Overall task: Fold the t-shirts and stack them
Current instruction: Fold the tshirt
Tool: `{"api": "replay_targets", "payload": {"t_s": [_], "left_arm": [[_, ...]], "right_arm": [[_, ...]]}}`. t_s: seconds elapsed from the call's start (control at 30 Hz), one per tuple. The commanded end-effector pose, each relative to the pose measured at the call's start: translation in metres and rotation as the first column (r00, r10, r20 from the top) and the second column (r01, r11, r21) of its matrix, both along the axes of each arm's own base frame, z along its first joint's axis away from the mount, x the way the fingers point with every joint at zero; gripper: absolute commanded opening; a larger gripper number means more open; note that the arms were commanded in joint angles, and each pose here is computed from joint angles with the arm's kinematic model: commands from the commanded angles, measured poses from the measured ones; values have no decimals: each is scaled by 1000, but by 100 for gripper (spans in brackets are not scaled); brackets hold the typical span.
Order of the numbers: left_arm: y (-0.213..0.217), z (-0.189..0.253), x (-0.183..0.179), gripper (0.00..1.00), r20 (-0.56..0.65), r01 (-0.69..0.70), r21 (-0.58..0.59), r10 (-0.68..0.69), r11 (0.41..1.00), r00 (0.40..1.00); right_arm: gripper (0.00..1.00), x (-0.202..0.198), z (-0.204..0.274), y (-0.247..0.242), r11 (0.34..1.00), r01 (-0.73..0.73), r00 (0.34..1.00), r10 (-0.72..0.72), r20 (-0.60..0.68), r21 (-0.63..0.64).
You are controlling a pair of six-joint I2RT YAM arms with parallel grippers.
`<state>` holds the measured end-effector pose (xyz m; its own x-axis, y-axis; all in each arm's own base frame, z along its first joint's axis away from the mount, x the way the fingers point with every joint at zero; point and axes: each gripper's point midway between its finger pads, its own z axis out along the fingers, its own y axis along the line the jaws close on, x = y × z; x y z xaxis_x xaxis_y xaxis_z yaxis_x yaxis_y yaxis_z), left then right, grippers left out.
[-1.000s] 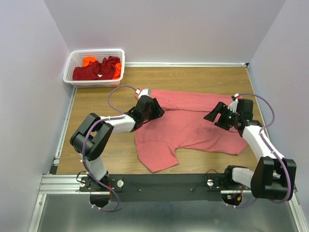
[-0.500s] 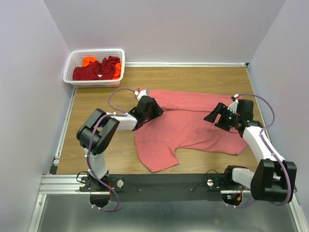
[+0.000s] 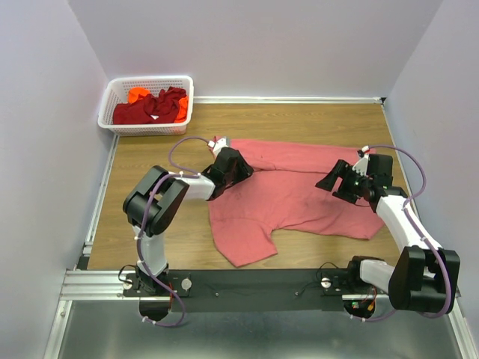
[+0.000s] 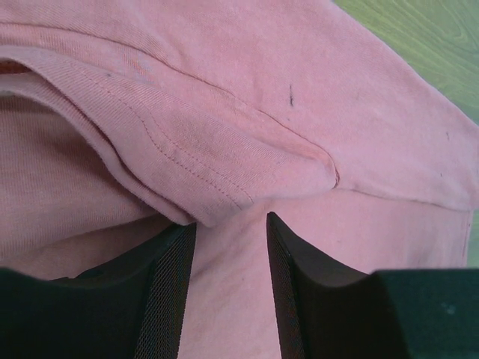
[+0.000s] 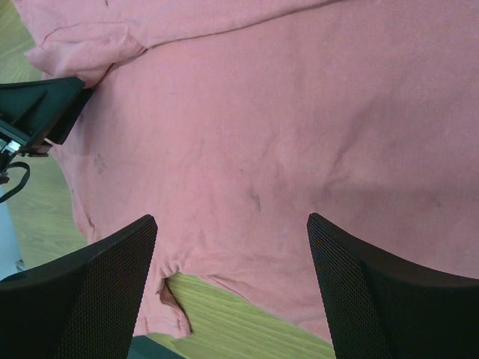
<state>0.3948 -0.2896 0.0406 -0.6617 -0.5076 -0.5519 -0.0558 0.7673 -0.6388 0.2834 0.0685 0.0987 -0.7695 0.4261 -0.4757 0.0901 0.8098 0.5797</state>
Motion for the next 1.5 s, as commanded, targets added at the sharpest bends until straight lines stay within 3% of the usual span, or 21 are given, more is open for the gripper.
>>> {"api": "replay_targets", "payload": {"t_s": [0.0,0.47,0.67,0.8,1.27,1.47], "left_arm": [[5,4,19,49,36,-65,0,65,998,997],[-4,13,24,40,53,-37,-15,38,999,998],[-6,14,22,22,43,-23,-19,24,1000,999],[-10,20,18,0,24,9,-21,-8,1000,1000],[-25,43,-26,0,-156,88,-157,-113,984,981],[-32,64,-34,0,-170,110,-211,-147,971,974]], "right_arm": [[89,4,8,2,1000,-26,1000,27,15,-6],[89,6,6,1,1000,-27,1000,27,3,-11],[89,6,5,1,1000,-29,1000,29,1,-10],[89,7,6,2,1000,-28,1000,28,-1,-5],[89,7,12,6,999,-36,999,36,8,19],[89,8,14,7,999,-45,999,45,16,23]]}}
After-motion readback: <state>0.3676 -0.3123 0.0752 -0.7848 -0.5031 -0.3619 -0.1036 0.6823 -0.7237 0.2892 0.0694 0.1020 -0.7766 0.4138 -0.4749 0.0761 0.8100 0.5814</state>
